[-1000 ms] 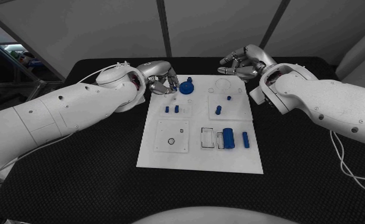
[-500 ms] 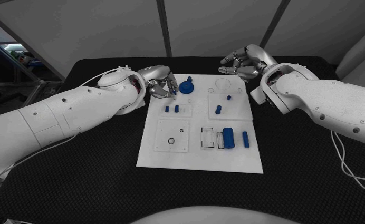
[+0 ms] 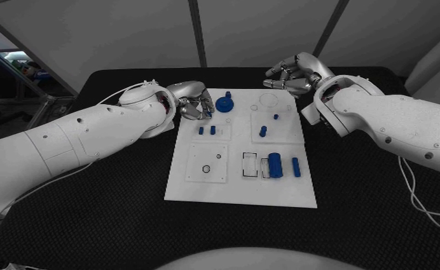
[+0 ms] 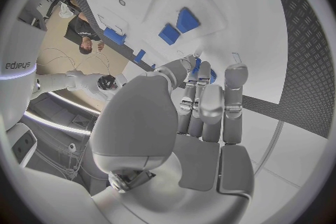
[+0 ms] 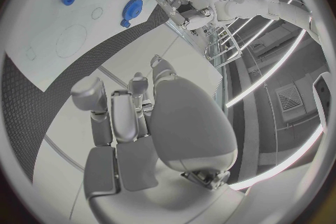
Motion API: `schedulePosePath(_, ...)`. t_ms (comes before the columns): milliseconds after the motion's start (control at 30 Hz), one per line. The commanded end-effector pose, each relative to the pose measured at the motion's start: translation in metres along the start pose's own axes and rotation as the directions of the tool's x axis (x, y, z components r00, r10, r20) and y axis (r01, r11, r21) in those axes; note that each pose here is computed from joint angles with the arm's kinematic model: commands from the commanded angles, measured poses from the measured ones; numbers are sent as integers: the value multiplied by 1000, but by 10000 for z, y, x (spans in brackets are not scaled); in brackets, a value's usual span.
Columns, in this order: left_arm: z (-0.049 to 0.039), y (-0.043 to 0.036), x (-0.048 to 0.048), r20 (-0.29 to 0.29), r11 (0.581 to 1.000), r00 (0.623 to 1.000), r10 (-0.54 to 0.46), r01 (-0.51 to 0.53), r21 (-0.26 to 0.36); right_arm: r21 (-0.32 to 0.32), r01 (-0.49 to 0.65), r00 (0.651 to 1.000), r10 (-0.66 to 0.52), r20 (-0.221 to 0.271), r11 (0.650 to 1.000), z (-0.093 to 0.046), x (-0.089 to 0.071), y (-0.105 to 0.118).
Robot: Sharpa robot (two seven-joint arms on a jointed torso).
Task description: Assemble the parts on the task board
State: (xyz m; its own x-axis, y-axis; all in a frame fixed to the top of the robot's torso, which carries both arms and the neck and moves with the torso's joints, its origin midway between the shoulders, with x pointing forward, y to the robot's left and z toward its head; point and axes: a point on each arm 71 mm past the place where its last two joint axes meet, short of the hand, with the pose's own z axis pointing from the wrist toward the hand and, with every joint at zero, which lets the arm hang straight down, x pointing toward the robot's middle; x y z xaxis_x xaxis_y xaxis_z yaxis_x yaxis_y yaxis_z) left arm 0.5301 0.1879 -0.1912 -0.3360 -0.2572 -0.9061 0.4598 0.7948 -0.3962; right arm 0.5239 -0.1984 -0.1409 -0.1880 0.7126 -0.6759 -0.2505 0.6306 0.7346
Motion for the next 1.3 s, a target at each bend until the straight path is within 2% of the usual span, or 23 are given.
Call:
schedulePosePath(33, 5, -6, 13, -19, 1000, 1000, -5, 5, 1, -11, 1, 1000, -1, -2, 1000, 0, -1, 19)
schedulePosePath(1300, 65, -20, 91, -55, 1000, 998, -8, 8, -7, -10, 1, 1000, -1, -3, 1000, 2, 1, 20)
